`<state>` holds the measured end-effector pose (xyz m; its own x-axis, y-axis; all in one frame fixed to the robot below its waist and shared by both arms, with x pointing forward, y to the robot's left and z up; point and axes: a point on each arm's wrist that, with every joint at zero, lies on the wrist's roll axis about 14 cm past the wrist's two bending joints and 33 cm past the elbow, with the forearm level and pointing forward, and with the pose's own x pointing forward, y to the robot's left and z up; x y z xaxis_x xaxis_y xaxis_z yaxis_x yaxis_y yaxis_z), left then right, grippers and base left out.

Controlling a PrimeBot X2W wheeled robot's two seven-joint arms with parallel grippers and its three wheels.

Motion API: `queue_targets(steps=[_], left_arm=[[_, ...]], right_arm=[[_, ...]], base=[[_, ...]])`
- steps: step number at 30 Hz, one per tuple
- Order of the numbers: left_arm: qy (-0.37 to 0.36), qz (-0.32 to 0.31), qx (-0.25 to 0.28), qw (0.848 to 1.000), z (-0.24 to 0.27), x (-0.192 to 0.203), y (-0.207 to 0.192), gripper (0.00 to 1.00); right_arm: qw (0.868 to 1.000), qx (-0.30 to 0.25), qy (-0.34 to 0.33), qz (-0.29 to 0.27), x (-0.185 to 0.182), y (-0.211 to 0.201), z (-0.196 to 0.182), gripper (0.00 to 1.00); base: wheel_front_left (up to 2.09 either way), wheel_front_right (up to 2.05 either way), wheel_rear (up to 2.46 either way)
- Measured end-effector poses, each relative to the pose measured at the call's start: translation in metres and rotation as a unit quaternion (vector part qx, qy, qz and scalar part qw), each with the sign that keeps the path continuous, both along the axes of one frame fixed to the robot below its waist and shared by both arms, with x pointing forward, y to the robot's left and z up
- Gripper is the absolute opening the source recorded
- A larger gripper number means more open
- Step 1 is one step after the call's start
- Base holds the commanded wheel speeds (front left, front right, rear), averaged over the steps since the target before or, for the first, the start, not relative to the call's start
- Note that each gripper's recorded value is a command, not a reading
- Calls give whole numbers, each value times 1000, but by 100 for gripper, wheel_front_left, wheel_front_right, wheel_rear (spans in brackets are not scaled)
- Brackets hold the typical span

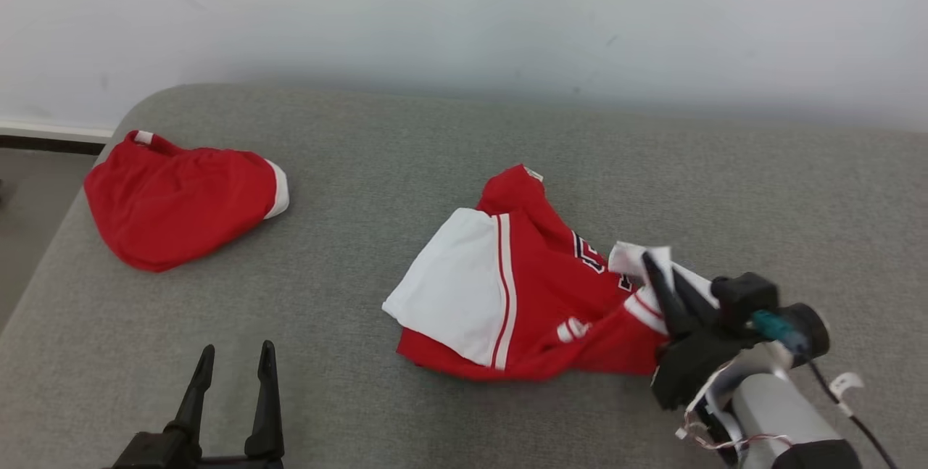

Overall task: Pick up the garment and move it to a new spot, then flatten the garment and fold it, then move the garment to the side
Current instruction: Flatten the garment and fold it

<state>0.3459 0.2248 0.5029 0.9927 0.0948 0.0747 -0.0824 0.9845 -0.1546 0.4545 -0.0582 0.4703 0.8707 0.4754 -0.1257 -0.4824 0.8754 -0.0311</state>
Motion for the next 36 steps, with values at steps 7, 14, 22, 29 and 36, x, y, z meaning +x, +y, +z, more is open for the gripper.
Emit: queue_targets(steps=[7,14,22,29,36], left_arm=[[1,-27,-4,1000,-2,10,-17,100],[4,-62,-13,998,-5,22,-40,100],[12,-78,-18,997,-10,28,-51,100],[9,-84,-19,996,-8,29,-55,100],[2,-80,-16,997,-3,23,-52,100]], right_arm=[[993,71,-53,-79,-8,-51,35,0],[965,147,-55,-211,-59,-123,28,0],[935,173,3,-311,-108,-168,-14,100],[935,158,-50,-312,-108,-176,16,100],[966,114,-72,-223,-104,-134,32,100]], base=[[0,0,0],[0,0,0],[0,0,0],[0,0,0],[0,0,0]])
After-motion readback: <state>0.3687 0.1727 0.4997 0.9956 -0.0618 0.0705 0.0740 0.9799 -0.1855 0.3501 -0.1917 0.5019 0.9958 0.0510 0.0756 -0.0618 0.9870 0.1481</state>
